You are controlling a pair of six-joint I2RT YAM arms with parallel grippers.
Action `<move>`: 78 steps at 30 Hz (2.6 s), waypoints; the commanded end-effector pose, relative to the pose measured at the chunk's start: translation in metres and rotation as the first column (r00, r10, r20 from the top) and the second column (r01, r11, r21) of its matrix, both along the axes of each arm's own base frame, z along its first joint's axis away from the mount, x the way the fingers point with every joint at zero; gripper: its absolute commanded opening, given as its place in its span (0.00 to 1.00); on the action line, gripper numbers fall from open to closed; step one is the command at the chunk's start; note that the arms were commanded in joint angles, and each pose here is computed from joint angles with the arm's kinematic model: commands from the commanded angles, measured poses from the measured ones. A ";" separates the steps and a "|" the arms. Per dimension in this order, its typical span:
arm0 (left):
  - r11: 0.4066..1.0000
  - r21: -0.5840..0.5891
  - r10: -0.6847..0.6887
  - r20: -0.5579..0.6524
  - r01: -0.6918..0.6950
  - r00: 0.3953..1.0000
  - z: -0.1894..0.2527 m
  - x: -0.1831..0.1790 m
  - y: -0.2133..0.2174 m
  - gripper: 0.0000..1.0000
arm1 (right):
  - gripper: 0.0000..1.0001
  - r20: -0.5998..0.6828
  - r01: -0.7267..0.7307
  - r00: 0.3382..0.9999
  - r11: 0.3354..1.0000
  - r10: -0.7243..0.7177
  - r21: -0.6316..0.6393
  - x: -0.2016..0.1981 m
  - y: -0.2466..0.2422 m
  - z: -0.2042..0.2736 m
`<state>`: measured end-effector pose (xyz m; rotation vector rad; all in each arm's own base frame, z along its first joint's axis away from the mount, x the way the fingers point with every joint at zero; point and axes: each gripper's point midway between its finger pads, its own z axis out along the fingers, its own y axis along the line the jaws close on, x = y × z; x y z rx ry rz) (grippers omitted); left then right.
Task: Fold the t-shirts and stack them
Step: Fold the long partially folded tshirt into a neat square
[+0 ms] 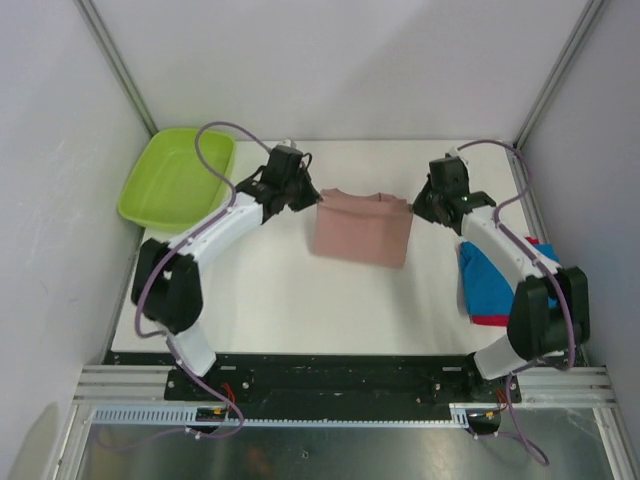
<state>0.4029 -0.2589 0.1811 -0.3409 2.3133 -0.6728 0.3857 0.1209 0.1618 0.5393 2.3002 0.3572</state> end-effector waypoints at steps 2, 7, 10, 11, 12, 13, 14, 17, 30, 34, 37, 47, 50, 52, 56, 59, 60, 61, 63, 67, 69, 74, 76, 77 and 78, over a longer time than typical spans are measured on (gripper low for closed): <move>0.998 0.049 0.031 0.063 -0.034 0.998 0.005 0.058 0.007 0.00 | 0.00 0.166 0.020 0.986 1.000 -0.023 0.023 0.078 -0.005 0.025; 0.997 0.068 0.024 0.053 -0.028 0.998 -0.022 0.104 -0.003 0.00 | 0.00 0.153 0.042 0.987 0.998 -0.047 0.038 0.119 -0.007 0.000; 0.997 0.068 0.022 0.045 -0.025 0.999 -0.040 0.128 -0.010 0.00 | 0.00 0.118 0.054 0.991 0.998 -0.059 0.040 0.139 -0.010 -0.022; 0.997 0.067 0.022 0.041 -0.025 0.999 -0.046 0.134 -0.011 0.00 | 0.00 0.104 0.058 0.993 0.998 -0.061 0.038 0.146 -0.010 -0.029; 0.997 0.067 0.024 0.040 -0.026 0.999 -0.051 0.141 -0.012 0.00 | 0.00 0.085 0.061 0.994 0.998 -0.063 0.035 0.152 -0.010 -0.037; 0.997 0.069 0.025 0.035 -0.028 0.999 -0.058 0.146 -0.012 0.00 | 0.00 0.071 0.067 0.995 0.997 -0.069 0.032 0.158 -0.011 -0.042; 0.997 0.068 0.029 0.034 -0.031 0.999 -0.062 0.150 -0.012 0.00 | 0.00 0.062 0.071 0.995 0.997 -0.073 0.029 0.164 -0.011 -0.047; 0.998 0.053 0.027 0.020 -0.028 0.999 -0.072 0.160 -0.013 0.00 | 0.00 0.046 0.085 0.995 0.996 -0.087 0.031 0.175 -0.013 -0.055; 0.995 0.049 0.079 0.086 -0.083 0.993 -0.035 0.174 0.030 0.63 | 0.59 0.034 0.080 0.996 0.995 -0.078 -0.053 0.192 -0.038 -0.015; 0.997 0.050 0.049 0.082 -0.053 0.995 -0.031 0.160 0.027 0.57 | 0.40 0.027 0.035 0.999 0.998 -0.034 -0.054 0.176 -0.021 -0.015; 0.999 0.031 -0.012 0.070 0.010 0.997 -0.034 0.148 0.013 0.38 | 0.27 0.009 -0.008 1.000 0.999 0.009 -0.050 0.168 -0.007 -0.026; 0.983 -0.088 -0.159 0.043 0.163 0.986 -0.061 0.141 -0.043 0.15 | 0.20 -0.015 -0.031 0.999 0.998 0.030 -0.046 0.191 0.002 -0.065; 0.981 -0.109 -0.155 0.039 0.158 0.987 -0.074 0.153 -0.051 0.14 | 0.19 -0.039 -0.026 0.999 0.999 0.024 -0.042 0.200 0.001 -0.080; 0.982 -0.114 -0.148 0.032 0.151 0.988 -0.084 0.160 -0.054 0.13 | 0.19 -0.052 -0.025 0.998 0.999 0.023 -0.037 0.204 0.000 -0.089; 0.993 -0.090 -0.076 0.009 0.076 0.997 -0.106 0.174 -0.040 0.12 | 0.19 -0.080 -0.018 0.997 0.999 0.016 -0.032 0.211 -0.003 -0.105; 0.998 -0.058 -0.012 -0.013 0.011 1.000 -0.122 0.181 -0.022 0.13 | 0.19 -0.099 -0.015 0.995 1.000 0.012 -0.026 0.214 -0.006 -0.114; 0.999 -0.052 -0.004 -0.014 0.003 1.000 -0.125 0.182 -0.019 0.13 | 0.20 -0.101 -0.014 0.995 1.000 0.011 -0.024 0.214 -0.007 -0.115; 0.999 -0.046 0.001 -0.016 -0.002 1.000 -0.128 0.183 -0.017 0.13 | 0.20 -0.102 -0.015 0.995 1.000 0.013 -0.024 0.214 -0.006 -0.115; 0.999 -0.037 0.020 -0.029 -0.021 0.999 -0.134 0.183 -0.011 0.13 | 0.21 -0.103 -0.020 0.995 0.999 0.017 -0.026 0.214 -0.005 -0.113; 0.998 -0.038 0.044 -0.029 -0.045 0.999 -0.129 0.184 -0.001 0.14 | 0.26 -0.081 -0.023 0.996 0.999 0.020 -0.031 0.213 -0.009 -0.094; 0.998 -0.038 0.052 -0.017 -0.052 0.999 -0.121 0.186 0.005 0.17 | 0.31 -0.066 -0.023 0.998 0.999 0.020 -0.034 0.212 -0.012 -0.080; 0.997 -0.073 0.005 0.026 -0.003 1.000 -0.092 0.189 0.008 0.27 | 0.40 -0.062 -0.031 0.998 0.998 0.027 -0.051 0.203 -0.019 -0.045; 0.997 -0.069 -0.019 0.044 0.022 0.999 -0.079 0.184 0.009 0.36 | 0.43 -0.062 -0.027 0.998 0.998 0.023 -0.064 0.195 -0.023 -0.032; 0.997 -0.066 -0.029 0.056 0.033 0.998 -0.071 0.180 0.010 0.41 | 0.45 -0.063 -0.023 0.998 0.997 0.019 -0.069 0.190 -0.025 -0.027; 0.997 -0.060 -0.037 0.062 0.041 0.997 -0.066 0.175 0.012 0.44 | 0.46 -0.063 -0.020 0.998 0.997 0.015 -0.069 0.185 -0.027 -0.023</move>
